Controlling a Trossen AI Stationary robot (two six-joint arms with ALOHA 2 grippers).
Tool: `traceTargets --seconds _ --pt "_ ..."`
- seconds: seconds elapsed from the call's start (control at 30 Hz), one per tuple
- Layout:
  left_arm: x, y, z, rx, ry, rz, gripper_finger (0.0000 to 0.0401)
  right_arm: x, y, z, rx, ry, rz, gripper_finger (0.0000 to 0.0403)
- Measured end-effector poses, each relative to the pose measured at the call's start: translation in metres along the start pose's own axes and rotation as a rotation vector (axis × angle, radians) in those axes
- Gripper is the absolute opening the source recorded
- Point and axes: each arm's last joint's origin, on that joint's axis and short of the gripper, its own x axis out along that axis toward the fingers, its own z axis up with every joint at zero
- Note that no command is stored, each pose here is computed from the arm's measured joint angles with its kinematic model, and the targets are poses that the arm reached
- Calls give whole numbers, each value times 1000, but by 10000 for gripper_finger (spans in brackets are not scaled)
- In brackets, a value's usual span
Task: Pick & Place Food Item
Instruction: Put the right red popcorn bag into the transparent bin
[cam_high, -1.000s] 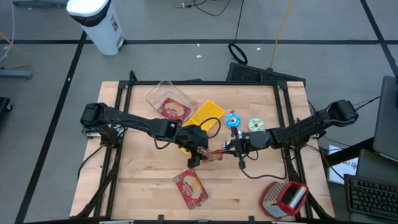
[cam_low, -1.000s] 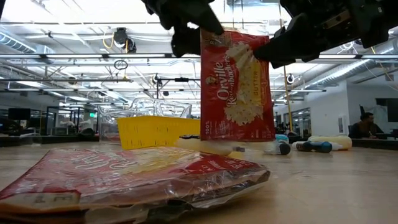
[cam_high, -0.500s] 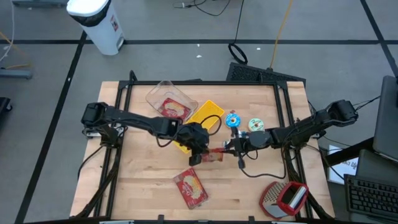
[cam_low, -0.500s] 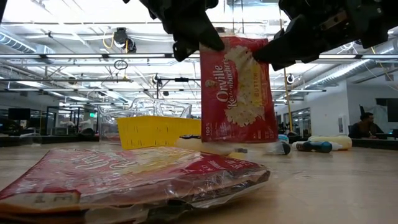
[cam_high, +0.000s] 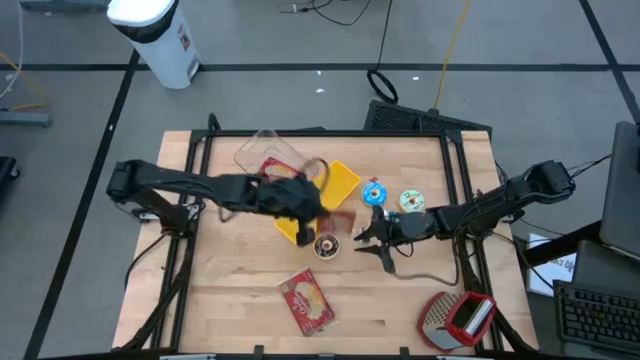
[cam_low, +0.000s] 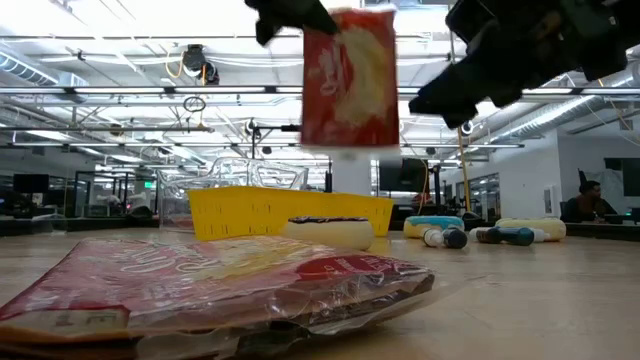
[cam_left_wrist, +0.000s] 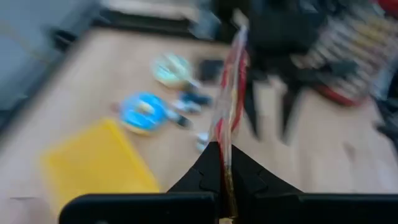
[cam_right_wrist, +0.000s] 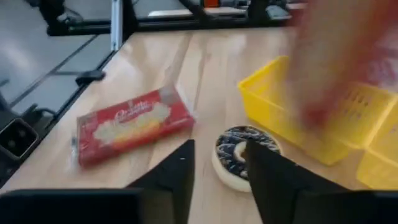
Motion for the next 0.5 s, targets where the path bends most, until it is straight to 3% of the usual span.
traceTargets --seconds 0.23,0.37,0.5 --pt "-56 18 11 -40 -101 259 3 0 0 1 -1 -6 -4 188" --pt "-84 36 9 -116 -119 484 2 -1 0 2 -1 -7 -5 196" --pt "-100 55 2 -193 -125 606 2 -1 0 1 -2 3 -7 192"
